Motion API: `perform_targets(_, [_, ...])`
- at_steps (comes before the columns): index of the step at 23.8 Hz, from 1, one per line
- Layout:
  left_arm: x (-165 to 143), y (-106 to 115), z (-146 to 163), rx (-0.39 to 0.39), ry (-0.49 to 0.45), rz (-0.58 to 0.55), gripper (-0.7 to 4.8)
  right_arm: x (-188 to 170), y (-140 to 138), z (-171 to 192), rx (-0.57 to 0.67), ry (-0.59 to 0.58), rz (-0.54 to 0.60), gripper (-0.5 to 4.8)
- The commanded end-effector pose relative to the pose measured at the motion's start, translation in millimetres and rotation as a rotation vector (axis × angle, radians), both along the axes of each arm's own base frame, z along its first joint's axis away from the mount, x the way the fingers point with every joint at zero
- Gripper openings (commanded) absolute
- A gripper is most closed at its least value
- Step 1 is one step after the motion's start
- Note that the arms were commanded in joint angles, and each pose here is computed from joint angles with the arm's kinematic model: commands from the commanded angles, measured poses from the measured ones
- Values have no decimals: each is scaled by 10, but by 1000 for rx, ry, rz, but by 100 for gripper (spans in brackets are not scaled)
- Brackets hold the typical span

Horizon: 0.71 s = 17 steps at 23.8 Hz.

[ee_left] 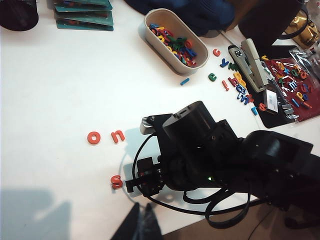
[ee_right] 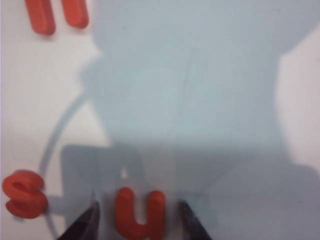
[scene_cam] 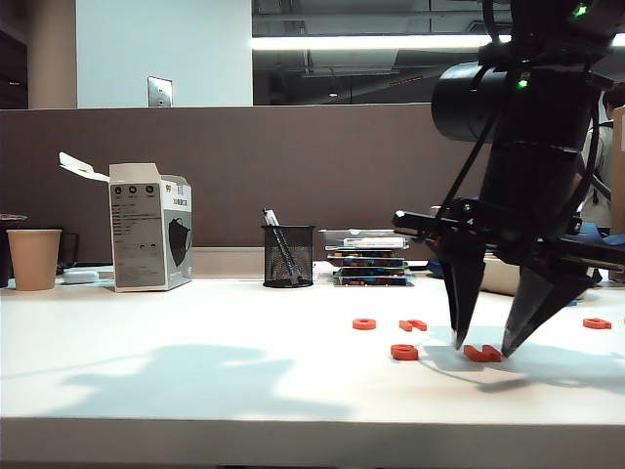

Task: Select the appropriate letters from the row of letter magnets placed on the table to arrange into the word "sun".

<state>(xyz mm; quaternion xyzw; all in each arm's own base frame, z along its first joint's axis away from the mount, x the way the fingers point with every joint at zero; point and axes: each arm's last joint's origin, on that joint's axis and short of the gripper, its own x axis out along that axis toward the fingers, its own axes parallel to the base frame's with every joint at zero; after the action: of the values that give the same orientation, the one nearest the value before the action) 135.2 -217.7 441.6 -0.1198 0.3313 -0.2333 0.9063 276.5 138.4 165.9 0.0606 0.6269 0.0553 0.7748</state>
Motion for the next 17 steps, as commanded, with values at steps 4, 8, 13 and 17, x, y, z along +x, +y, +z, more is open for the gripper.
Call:
perform_targets(4, [-7, 4, 21, -7, -9, -3, -5, -68, -52, -122, -67, 83, -9, 235])
perform_targets(8, [-7, 4, 21, -7, -9, -2, -5, -47, -29, -90, -27, 86, 3, 236])
perform_targets(13, [-7, 4, 21, -7, -9, -3, -5, 57, 24, 71, -1, 43, 9, 236])
perform_targets(17, [-7, 4, 21, -8, -9, -2, -5, 187, 87, 328, 19, -18, 35, 236])
